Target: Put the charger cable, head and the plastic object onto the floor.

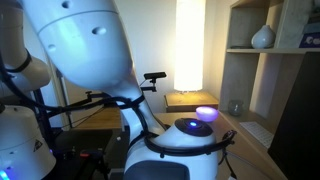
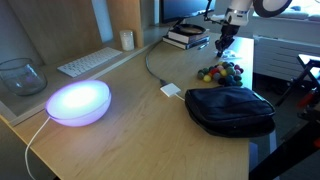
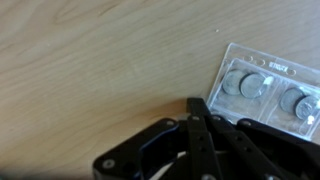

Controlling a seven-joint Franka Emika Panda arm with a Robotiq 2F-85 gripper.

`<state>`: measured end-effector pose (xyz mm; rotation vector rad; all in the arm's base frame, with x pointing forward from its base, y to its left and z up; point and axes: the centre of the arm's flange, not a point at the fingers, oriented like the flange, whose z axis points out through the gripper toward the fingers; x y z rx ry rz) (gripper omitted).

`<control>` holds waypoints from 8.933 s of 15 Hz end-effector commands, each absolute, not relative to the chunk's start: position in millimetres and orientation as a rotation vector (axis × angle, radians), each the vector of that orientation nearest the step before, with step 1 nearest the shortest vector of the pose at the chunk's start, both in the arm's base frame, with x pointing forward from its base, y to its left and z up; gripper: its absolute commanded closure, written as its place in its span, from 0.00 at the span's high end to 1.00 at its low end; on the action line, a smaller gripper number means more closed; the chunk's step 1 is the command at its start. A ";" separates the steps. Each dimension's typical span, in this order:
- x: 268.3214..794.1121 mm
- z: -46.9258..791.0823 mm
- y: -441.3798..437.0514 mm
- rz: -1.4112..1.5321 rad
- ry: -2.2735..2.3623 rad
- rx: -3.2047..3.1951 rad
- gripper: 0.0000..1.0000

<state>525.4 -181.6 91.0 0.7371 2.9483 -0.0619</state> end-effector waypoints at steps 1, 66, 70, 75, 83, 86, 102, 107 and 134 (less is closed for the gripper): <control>521.6 89.1 -195.5 -0.052 2.958 0.760 0.00; 431.3 126.5 -229.6 0.118 2.718 0.646 0.00; 432.3 118.5 -242.4 0.068 2.720 0.689 0.00; 435.2 115.4 -249.4 0.007 2.734 0.686 0.00; 444.2 101.0 -243.3 -0.016 2.807 0.663 0.00; 444.9 87.8 -245.9 -0.027 2.845 0.692 0.00; 398.3 67.2 -253.6 -0.226 2.969 0.547 0.00; 384.6 59.5 -259.3 -0.271 3.022 0.427 0.00; 383.4 92.5 -277.5 -0.281 2.934 0.292 0.01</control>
